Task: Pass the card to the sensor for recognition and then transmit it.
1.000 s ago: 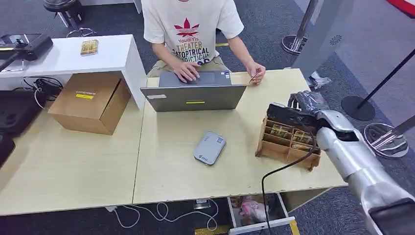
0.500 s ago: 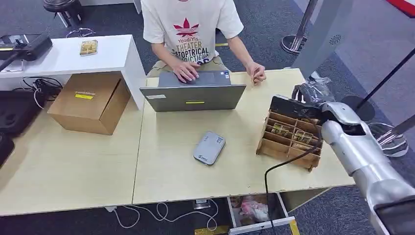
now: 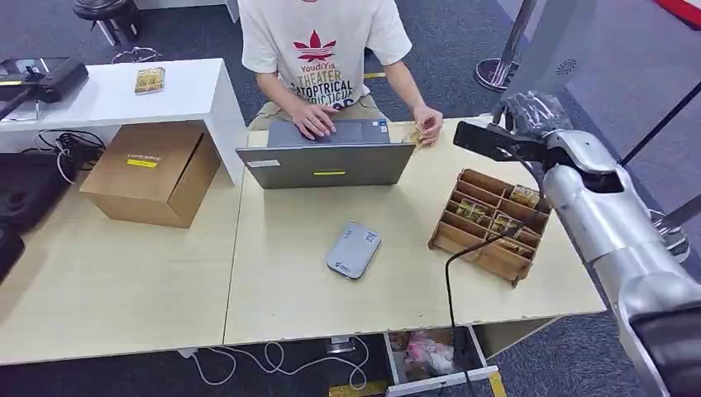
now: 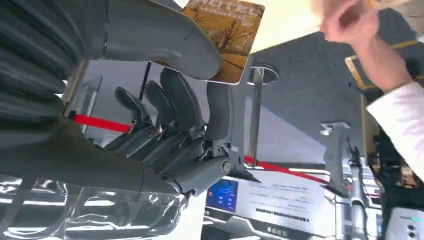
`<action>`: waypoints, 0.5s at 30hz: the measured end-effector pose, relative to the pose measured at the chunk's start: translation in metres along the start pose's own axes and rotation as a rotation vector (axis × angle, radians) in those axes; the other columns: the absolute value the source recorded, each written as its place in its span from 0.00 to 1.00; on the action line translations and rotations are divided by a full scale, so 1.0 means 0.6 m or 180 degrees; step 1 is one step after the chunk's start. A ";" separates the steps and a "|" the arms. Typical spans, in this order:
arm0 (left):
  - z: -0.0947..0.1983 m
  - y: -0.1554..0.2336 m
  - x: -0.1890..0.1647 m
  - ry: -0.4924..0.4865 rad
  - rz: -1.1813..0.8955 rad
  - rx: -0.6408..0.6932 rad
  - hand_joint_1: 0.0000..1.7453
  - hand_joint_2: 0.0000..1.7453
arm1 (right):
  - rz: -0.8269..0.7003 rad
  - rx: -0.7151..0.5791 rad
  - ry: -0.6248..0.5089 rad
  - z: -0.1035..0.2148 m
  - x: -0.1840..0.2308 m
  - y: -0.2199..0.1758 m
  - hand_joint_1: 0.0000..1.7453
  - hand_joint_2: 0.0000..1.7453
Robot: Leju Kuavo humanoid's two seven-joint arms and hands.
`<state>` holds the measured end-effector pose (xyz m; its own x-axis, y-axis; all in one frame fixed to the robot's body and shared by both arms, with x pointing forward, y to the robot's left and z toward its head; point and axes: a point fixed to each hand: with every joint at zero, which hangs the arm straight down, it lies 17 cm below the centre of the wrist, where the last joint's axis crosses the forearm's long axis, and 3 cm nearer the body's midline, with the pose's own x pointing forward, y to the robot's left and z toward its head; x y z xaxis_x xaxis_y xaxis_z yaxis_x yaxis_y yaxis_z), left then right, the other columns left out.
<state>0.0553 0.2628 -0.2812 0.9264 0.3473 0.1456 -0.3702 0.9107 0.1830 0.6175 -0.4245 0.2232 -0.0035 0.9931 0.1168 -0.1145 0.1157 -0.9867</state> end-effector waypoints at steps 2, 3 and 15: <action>0.000 0.000 0.002 -0.0002 0.0006 0.0000 0.00 0.00 | 0.0000 -0.0037 -0.0060 -0.006 0.018 -0.011 0.94 1.00; 0.000 -0.001 0.002 0.0000 0.0011 -0.0001 0.00 0.00 | -0.0002 -0.0059 -0.0099 -0.009 0.029 -0.018 0.95 1.00; 0.001 -0.005 0.005 0.0007 0.0020 0.0013 0.00 0.00 | -0.0020 -0.0404 -0.0568 -0.042 0.197 -0.061 0.93 1.00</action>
<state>0.0592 0.2612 -0.2805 0.9242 0.3535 0.1447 -0.3763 0.9076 0.1860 0.6465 -0.3111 0.2705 -0.1803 0.9750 0.1300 0.0107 0.1341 -0.9909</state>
